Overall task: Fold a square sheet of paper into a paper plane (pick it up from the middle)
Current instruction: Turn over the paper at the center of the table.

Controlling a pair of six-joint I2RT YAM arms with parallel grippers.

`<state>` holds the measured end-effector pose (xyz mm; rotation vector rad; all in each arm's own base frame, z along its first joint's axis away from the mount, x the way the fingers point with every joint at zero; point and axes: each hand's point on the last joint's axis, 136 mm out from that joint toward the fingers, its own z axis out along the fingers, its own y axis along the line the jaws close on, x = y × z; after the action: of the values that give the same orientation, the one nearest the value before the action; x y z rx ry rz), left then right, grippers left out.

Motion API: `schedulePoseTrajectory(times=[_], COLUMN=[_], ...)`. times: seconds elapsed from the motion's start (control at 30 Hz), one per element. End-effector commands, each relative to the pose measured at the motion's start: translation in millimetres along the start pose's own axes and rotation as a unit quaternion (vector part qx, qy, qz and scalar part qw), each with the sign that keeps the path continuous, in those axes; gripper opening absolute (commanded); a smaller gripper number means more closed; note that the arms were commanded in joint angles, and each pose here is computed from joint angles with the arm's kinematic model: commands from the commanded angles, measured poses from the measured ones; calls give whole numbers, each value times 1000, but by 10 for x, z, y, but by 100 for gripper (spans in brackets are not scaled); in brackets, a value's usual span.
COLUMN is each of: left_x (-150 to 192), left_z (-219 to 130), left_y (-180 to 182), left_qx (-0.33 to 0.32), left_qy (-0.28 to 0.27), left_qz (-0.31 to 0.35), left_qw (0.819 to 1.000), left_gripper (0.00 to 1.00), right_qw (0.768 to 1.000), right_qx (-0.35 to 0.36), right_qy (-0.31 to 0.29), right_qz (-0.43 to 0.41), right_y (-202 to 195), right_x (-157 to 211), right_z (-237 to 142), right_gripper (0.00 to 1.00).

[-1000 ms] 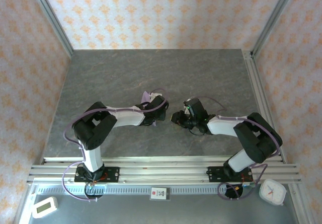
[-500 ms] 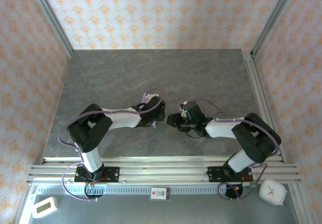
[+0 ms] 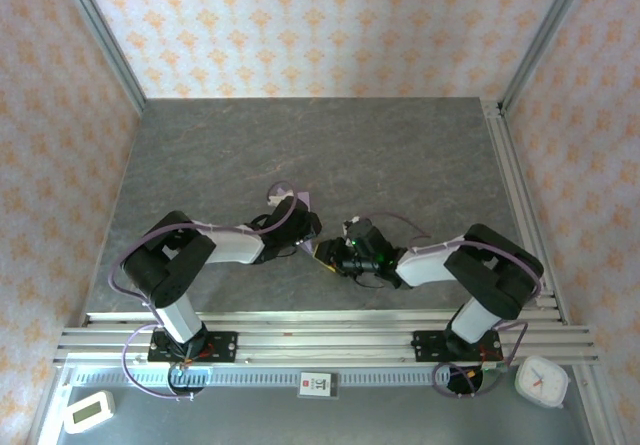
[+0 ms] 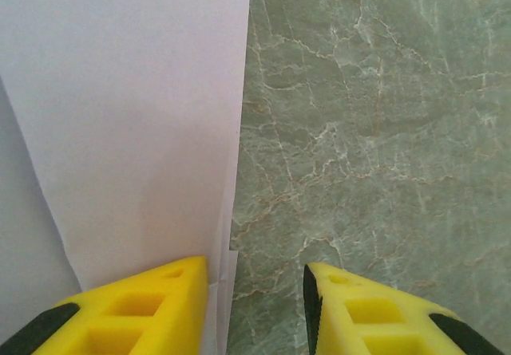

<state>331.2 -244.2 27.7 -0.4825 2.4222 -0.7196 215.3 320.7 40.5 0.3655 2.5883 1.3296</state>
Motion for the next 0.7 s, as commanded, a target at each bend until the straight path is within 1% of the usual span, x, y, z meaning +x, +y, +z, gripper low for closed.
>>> schedulePoseTrajectory(times=[0.0, 0.2, 0.37, 0.67], left_x=[199, 206, 215, 213], left_z=[25, 20, 17, 11], left_y=[101, 150, 187, 204], left_qx=[1, 2, 1, 2], left_qy=[41, 44, 46, 47], left_qz=[-34, -40, -41, -41], left_qw=[999, 998, 998, 998], left_gripper=[37, 36, 36, 35], right_qw=[1000, 1000, 1000, 999], right_qx=[-3, 8, 12, 10], right_qy=[-23, -19, -25, -41], right_qz=[8, 7, 7, 2], right_y=[75, 40, 39, 100], right_x=[-116, -141, -193, -320], right_z=[79, 228, 284, 328], right_gripper=[34, 31, 30, 20])
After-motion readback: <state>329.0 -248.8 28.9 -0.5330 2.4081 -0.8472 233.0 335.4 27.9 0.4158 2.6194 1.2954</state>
